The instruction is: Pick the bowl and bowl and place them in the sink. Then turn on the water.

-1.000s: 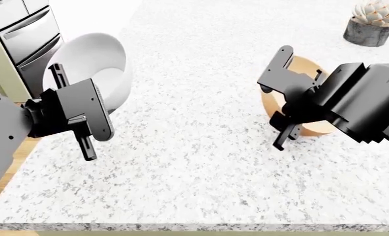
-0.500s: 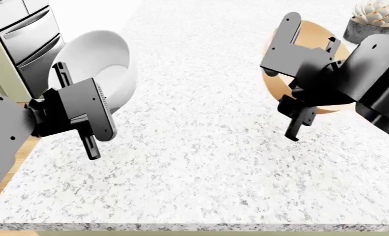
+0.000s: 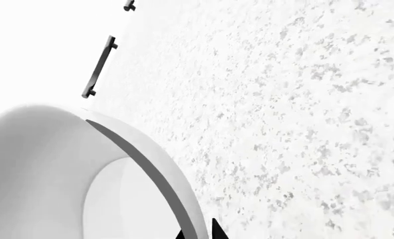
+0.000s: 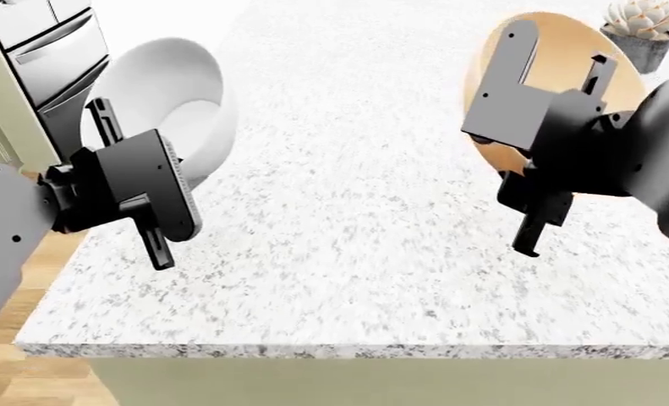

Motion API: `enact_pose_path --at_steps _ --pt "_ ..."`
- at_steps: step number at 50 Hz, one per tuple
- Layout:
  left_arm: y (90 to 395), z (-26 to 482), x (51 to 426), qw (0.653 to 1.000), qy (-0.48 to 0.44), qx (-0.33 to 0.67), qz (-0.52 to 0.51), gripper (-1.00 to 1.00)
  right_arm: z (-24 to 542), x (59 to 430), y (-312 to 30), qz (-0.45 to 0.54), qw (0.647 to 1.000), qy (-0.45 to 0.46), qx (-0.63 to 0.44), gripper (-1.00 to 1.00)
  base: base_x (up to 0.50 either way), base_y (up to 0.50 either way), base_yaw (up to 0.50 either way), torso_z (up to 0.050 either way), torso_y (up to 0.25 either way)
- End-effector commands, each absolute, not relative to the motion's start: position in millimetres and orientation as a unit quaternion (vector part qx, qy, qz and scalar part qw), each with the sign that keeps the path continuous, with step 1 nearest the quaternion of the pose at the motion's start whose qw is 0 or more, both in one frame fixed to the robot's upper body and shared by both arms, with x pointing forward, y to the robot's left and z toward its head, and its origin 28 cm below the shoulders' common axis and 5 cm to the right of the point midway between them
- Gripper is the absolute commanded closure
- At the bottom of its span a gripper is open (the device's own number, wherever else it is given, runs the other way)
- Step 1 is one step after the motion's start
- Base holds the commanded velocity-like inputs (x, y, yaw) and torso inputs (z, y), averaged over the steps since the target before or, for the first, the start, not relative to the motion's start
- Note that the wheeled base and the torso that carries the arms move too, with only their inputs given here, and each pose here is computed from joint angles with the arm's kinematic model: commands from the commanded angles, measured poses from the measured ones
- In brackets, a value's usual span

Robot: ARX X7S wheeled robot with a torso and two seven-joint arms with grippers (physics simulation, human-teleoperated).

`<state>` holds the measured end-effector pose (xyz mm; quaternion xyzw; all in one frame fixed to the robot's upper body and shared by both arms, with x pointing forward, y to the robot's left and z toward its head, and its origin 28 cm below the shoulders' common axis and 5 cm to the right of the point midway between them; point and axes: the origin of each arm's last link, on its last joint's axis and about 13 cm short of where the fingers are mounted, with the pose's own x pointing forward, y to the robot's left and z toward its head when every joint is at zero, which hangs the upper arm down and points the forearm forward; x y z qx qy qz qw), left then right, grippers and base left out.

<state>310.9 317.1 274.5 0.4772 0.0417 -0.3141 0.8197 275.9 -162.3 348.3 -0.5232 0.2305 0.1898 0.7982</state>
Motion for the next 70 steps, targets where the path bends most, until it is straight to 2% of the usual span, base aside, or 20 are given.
enact_pose_path --at_steps 1,15,23,70 --pt "317.4 280.1 309.2 0.821 0.022 0.483 -0.302 1.0 351.4 272.4 -164.5 0.155 0.793 0.214 -0.549 1.0 -0.5 0.04 0.0 0.0 0.0" --pt "316.9 279.9 309.3 0.82 0.024 0.486 -0.302 1.0 347.1 273.0 -163.6 0.17 0.798 0.212 -0.538 1.0 -0.5 0.01 0.0 0.0 0.0" --pt "317.7 279.1 310.7 0.819 0.025 0.486 -0.303 1.0 346.9 276.7 -160.6 0.174 0.805 0.2 -0.531 1.0 0.0 0.0 0.0 0.001 0.0" --pt "325.2 278.7 303.0 0.824 0.022 0.488 -0.288 1.0 329.6 285.4 -149.5 0.214 0.796 0.187 -0.535 1.0 0.0 0.0 0.5 0.0 0.001"
